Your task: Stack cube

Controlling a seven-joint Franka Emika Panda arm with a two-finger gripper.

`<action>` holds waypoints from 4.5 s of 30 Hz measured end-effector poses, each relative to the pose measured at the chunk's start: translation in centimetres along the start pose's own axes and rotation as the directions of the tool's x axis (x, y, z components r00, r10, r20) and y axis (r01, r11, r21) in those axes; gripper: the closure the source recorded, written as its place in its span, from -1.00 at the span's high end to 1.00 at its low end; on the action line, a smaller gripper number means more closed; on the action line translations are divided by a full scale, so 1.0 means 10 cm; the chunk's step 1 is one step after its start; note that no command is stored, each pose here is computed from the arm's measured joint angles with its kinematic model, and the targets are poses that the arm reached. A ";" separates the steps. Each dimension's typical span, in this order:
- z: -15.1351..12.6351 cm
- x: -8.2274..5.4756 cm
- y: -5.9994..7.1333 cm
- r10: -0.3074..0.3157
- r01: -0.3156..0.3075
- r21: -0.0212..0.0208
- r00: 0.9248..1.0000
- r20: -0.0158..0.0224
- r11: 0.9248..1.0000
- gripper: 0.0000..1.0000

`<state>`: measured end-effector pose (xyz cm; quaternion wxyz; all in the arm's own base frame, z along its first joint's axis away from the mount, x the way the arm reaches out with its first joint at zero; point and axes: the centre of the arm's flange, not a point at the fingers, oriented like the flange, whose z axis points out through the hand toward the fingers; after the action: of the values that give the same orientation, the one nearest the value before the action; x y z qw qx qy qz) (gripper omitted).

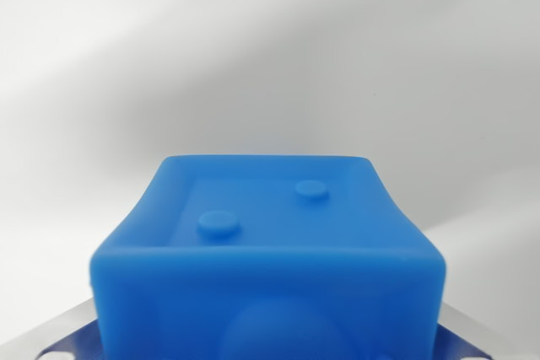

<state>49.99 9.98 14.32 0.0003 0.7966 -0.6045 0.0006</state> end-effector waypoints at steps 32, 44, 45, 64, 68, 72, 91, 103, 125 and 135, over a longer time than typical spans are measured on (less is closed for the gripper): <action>-0.81 0.00 0.00 0.001 -0.001 0.004 1.000 -0.002 1.000 -1.00; -1.01 0.07 0.04 -0.001 0.001 0.001 1.000 -0.002 1.000 -1.00; -1.01 0.09 0.05 -0.001 0.001 0.000 1.000 -0.002 1.000 -1.00; -1.07 0.40 0.22 -0.013 0.013 0.000 1.000 -0.002 1.000 -1.00; -1.09 0.47 0.27 -0.017 0.017 0.001 1.000 -0.002 1.000 -1.00; -1.10 0.53 0.30 -0.019 0.019 0.002 1.000 -0.002 1.000 -1.00; -1.16 0.86 0.49 -0.034 0.034 0.002 0.999 -0.002 0.999 -1.00; -1.20 1.06 0.60 -0.043 0.043 0.001 0.999 -0.002 0.999 -1.00; -1.27 1.43 0.81 -0.058 0.058 0.002 0.998 -0.002 0.998 -1.00; -1.30 1.61 0.91 -0.065 0.065 0.002 0.998 -0.001 0.998 -1.00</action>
<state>45.57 -7.91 27.38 -0.0002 0.8157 -0.5785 0.0014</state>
